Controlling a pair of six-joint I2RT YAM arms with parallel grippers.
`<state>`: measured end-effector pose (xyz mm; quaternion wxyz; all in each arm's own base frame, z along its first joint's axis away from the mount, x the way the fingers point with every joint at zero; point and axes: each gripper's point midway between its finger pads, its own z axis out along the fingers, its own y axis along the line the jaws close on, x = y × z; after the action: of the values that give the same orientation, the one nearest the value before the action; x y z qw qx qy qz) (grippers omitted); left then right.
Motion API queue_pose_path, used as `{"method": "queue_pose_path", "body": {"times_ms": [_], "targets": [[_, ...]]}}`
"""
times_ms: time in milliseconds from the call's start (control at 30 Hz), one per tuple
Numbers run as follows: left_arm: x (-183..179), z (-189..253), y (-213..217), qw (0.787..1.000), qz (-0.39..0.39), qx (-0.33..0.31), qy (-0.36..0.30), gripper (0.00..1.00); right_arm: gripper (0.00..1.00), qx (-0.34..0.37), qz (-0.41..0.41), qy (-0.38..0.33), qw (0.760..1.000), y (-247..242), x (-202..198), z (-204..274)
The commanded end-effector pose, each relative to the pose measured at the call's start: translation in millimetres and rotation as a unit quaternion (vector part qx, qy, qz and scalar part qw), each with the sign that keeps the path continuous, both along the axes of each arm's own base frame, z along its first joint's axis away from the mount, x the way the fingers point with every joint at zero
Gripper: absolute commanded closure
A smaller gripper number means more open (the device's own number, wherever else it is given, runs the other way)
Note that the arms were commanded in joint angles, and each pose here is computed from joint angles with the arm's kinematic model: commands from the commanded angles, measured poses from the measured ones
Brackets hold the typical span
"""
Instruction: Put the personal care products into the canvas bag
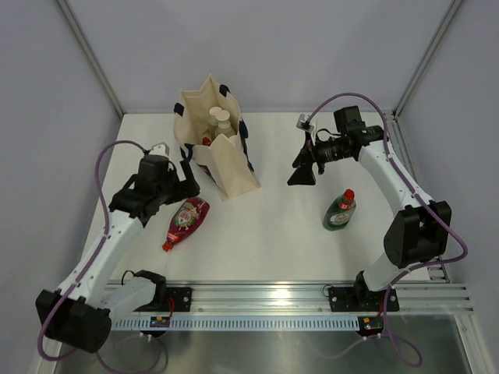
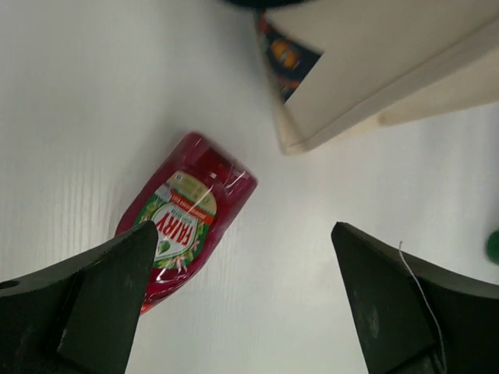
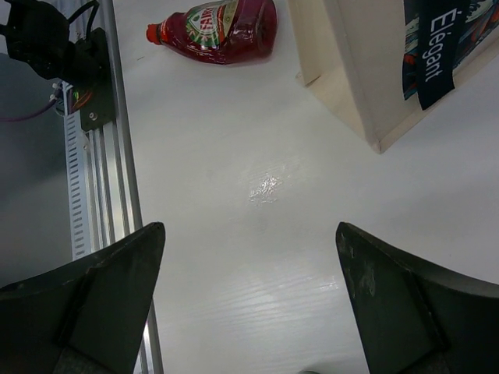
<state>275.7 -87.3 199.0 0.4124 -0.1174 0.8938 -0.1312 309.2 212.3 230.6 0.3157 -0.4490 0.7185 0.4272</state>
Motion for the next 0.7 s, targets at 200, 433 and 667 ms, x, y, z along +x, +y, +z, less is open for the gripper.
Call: {"method": "queue_pose_path", "body": {"times_ms": [200, 433, 667], "targets": [[-8, -92, 1, 0.973, -0.059, 0.086, 0.204, 0.01, 0.0, -0.001, 0.008, -0.01, 1.0, 1, -14, -1], [4, -140, -1, 0.957, -0.088, 0.112, 0.252, 0.01, 0.01, 0.008, 0.009, 0.0, 1.0, 2, -18, -4], [6, -182, 3, 0.934, -0.104, 0.139, 0.312, 0.01, 0.01, 0.007, 0.005, 0.0, 1.0, 1, -20, -4]]}}
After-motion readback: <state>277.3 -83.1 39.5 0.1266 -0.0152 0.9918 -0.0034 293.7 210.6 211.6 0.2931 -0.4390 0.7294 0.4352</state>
